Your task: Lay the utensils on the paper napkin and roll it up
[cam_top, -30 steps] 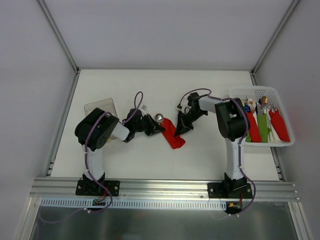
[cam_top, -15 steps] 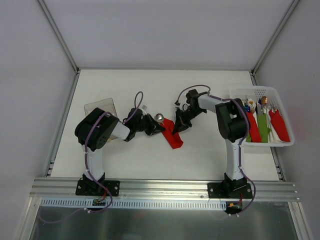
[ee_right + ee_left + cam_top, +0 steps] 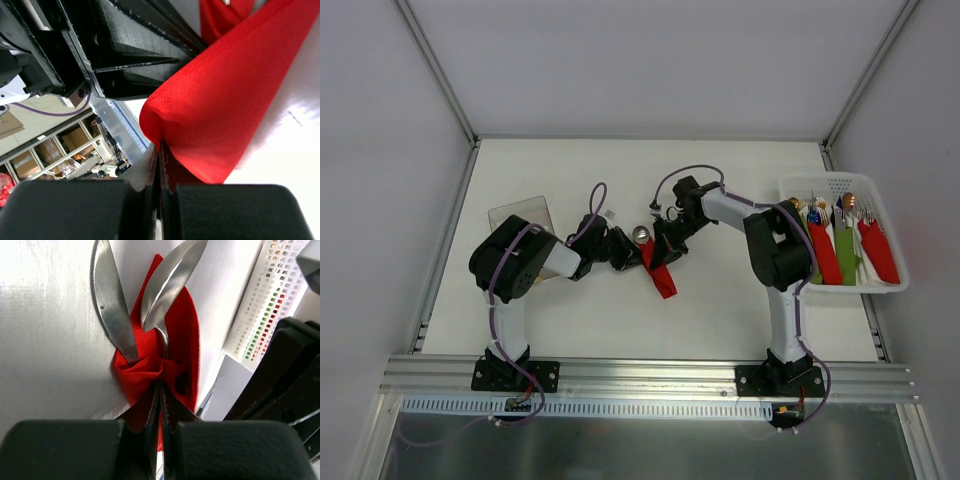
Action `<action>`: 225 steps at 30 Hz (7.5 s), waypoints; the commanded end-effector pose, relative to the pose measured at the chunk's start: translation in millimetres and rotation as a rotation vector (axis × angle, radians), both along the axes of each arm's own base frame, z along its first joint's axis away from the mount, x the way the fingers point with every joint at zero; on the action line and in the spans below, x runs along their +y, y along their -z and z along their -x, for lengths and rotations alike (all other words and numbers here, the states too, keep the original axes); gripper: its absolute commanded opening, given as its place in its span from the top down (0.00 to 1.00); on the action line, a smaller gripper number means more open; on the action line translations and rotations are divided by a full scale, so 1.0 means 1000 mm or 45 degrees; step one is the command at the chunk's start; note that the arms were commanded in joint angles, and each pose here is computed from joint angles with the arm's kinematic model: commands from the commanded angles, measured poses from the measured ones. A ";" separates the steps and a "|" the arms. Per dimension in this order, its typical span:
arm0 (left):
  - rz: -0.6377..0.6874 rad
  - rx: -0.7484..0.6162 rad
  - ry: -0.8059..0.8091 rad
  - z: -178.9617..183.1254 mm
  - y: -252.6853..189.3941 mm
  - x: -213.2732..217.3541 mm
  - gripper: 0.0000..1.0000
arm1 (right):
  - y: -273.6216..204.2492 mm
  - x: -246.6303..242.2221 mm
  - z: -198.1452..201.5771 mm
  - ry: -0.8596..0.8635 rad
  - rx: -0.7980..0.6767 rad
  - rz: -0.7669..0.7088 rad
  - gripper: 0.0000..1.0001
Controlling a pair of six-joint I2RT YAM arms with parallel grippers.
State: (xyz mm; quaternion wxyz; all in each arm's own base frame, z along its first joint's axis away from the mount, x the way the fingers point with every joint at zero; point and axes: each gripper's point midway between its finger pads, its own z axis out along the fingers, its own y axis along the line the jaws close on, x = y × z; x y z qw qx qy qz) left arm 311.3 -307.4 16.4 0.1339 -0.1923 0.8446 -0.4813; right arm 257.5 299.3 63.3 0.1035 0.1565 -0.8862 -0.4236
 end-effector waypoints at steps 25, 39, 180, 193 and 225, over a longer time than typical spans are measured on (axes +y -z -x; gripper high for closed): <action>-0.195 0.073 -0.062 0.007 0.023 0.024 1.00 | 0.041 0.002 0.016 0.008 0.234 0.034 0.66; -0.226 -0.132 -0.140 -0.023 -0.056 0.045 1.00 | 0.044 -0.003 0.011 0.046 0.259 0.002 0.45; -0.305 -0.085 0.217 0.031 -0.027 -0.004 0.75 | 0.061 -0.051 0.048 -0.110 0.076 0.020 0.73; -0.451 -0.073 0.059 0.006 -0.040 0.011 0.63 | 0.062 -0.049 0.053 -0.067 0.163 0.025 0.76; -0.327 0.036 0.125 0.017 0.001 -0.010 0.62 | 0.059 -0.044 0.053 -0.035 0.232 0.003 0.78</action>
